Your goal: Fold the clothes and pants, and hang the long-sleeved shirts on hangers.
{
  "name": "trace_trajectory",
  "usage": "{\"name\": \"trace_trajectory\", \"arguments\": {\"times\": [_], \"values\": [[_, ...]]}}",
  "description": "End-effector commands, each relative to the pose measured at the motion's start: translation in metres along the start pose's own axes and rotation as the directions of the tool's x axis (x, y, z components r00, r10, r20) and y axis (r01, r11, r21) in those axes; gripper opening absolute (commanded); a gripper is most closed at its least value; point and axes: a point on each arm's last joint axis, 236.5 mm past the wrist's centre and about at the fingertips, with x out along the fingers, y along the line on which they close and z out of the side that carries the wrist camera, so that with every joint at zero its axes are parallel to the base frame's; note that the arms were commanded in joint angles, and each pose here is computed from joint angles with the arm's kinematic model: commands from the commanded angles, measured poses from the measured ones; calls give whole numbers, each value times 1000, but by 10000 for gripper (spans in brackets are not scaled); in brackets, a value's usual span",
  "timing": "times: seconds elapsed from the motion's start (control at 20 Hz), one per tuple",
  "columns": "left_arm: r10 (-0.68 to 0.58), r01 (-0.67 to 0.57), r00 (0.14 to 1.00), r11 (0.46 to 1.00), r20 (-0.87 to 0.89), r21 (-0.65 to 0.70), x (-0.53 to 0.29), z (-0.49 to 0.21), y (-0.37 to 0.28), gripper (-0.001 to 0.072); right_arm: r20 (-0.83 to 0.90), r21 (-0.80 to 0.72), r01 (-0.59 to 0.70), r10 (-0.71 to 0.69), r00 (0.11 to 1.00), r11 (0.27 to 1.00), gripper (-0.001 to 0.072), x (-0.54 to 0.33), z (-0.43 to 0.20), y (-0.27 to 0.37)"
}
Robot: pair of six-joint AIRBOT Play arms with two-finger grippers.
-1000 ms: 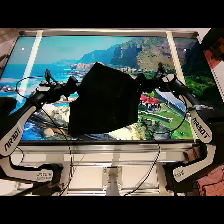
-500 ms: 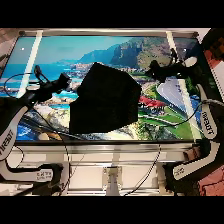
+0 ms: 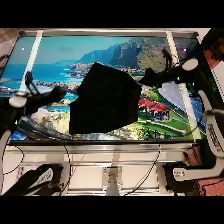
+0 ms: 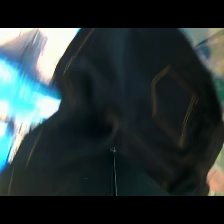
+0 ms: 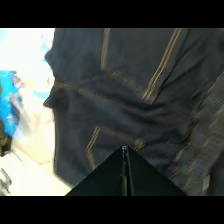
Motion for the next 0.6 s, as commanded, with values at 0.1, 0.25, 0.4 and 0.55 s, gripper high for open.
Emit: {"name": "trace_trajectory", "arguments": {"times": [0.1,0.25,0.4,0.55], "values": [[55,-54,999,983,0,-176,-44,-84,30,5,30,108,-77,74,997,991,28,4,-89,9],[84,-96,995,960,-56,-264,-56,-123,43,5,64,227,-125,113,992,966,28,9,-126,6],[127,-137,991,944,-53,-299,-71,-140,53,5,78,360,-130,110,991,924,29,24,-158,-5],[217,-238,971,916,-99,-324,-91,-161,70,6,71,476,-62,32,997,877,30,46,-190,-26]]}}
